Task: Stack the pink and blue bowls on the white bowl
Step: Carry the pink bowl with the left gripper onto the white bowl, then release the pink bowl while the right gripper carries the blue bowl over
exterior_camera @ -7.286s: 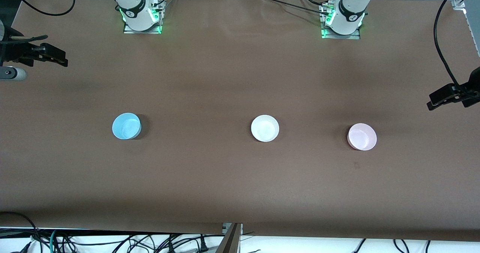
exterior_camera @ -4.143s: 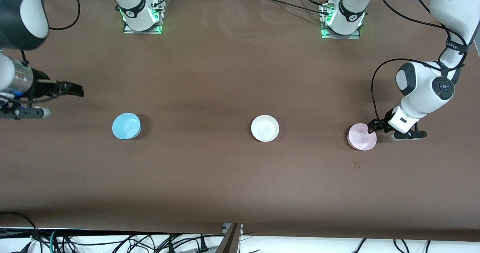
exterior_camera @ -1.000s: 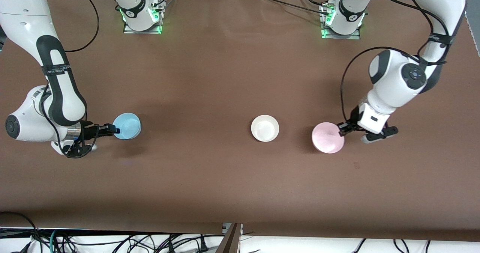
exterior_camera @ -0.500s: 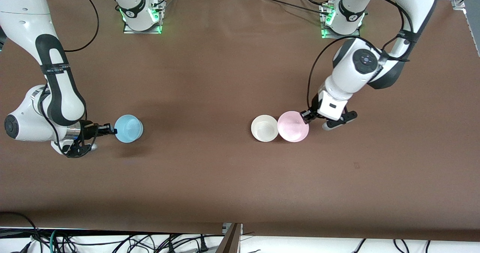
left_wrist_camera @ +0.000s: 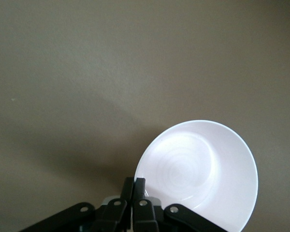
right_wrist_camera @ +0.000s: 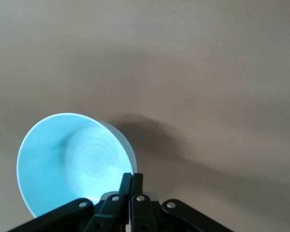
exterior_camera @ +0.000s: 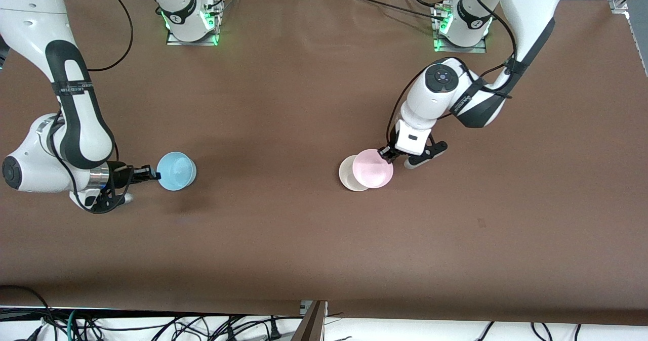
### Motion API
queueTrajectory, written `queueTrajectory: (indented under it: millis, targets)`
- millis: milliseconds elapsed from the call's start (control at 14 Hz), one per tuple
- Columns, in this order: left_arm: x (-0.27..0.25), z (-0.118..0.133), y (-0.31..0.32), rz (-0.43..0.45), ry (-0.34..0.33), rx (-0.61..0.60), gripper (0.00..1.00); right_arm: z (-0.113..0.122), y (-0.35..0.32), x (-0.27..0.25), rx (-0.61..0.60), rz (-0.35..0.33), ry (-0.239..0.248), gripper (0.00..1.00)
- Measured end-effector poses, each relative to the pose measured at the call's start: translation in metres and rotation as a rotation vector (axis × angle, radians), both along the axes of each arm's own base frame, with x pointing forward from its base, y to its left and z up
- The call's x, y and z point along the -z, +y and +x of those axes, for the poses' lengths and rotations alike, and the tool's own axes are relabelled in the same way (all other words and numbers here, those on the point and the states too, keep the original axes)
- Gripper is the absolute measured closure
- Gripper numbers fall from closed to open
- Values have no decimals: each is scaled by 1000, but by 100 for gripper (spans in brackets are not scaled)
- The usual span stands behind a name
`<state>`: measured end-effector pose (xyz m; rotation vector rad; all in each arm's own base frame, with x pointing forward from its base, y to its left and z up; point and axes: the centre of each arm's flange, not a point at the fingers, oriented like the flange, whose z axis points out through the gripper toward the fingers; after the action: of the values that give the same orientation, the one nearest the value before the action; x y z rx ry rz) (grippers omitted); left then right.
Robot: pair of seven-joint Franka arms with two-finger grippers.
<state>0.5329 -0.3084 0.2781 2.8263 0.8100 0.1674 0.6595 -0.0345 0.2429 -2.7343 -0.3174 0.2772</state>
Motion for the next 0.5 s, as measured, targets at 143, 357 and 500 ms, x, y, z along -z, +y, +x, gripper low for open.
queueTrajectory:
  millis: [143, 357, 500]
  targets:
    - [4, -3, -10, -11, 10, -15, 97, 4, 31, -18, 14, 11, 14, 98]
    - [4, -7, -21, -20, 16, -27, 97, 5, 81, -32, 28, 27, 32, 98]
    - [8, -9, -24, -22, 25, -35, 97, 4, 107, -37, 60, 30, 53, 98]
